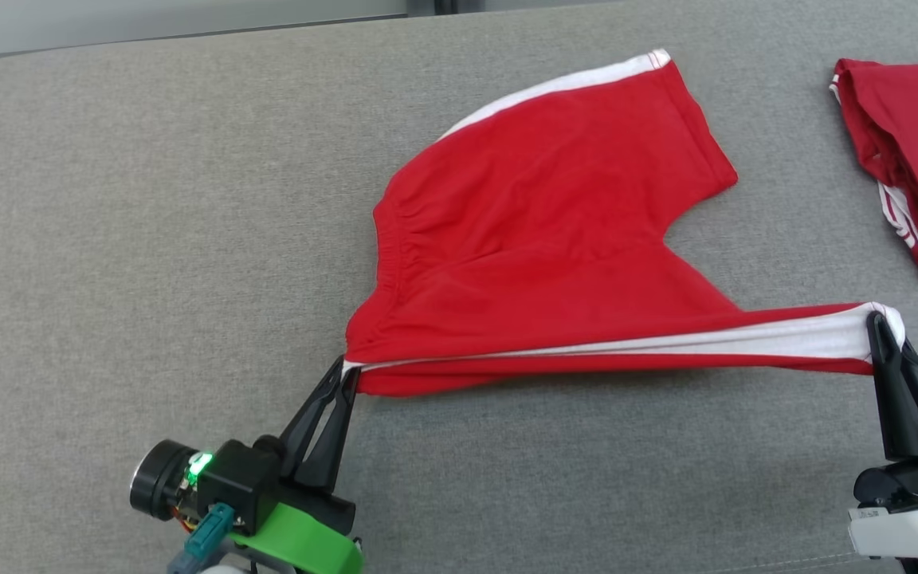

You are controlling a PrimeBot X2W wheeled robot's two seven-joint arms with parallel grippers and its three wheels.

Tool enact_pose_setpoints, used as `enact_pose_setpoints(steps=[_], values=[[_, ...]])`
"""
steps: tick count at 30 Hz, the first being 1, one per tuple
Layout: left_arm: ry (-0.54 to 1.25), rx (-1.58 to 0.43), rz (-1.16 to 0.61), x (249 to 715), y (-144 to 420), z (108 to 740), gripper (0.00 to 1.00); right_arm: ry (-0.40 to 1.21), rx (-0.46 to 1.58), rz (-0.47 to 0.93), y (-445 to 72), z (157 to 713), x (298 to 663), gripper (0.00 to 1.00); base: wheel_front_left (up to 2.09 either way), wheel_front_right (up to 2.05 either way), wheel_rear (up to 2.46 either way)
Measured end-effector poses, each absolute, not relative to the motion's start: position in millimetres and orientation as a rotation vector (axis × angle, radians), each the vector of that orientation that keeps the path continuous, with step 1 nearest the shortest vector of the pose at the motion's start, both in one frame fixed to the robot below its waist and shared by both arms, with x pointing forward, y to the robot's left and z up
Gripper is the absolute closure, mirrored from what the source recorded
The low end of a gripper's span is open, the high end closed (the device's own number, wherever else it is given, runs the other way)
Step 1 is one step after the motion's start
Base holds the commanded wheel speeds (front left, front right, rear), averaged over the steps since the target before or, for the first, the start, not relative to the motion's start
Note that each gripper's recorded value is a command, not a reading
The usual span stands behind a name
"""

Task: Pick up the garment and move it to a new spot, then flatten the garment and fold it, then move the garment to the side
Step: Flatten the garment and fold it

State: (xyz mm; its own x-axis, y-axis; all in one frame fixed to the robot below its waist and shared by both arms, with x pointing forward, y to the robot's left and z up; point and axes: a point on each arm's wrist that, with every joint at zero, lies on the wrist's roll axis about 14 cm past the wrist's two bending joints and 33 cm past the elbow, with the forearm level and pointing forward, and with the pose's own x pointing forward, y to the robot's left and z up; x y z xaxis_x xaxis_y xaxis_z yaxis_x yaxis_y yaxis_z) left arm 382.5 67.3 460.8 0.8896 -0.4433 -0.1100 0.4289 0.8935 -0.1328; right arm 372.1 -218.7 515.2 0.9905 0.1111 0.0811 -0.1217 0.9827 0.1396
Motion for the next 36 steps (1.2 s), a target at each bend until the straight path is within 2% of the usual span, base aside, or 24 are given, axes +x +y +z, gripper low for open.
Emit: enact_pose_setpoints(steps=[4,7,13,26,36], values=[[0.160,-0.115,-0.440,378.0,69.4,464.5,1.00,-0.065,0.128,0.140,-214.3,514.1,375.0,1.00,0.00,0.00,0.00],[0.181,-0.127,-0.472,383.7,60.6,464.5,1.00,-0.066,0.115,0.152,-213.3,515.7,392.2,1.00,0.00,0.00,0.00],[0.158,-0.117,-0.518,424.0,42.3,477.5,1.00,-0.034,0.051,0.174,-217.7,513.4,442.9,1.00,0.00,0.00,0.00],[0.330,-0.082,-0.452,502.7,35.7,444.2,1.00,0.104,-0.031,0.245,-212.6,490.8,554.7,1.00,0.00,0.00,0.00],[0.359,-0.018,-0.401,534.6,44.5,428.0,1.00,0.199,-0.084,0.317,-189.5,458.1,607.1,1.00,0.00,0.00,0.00]])
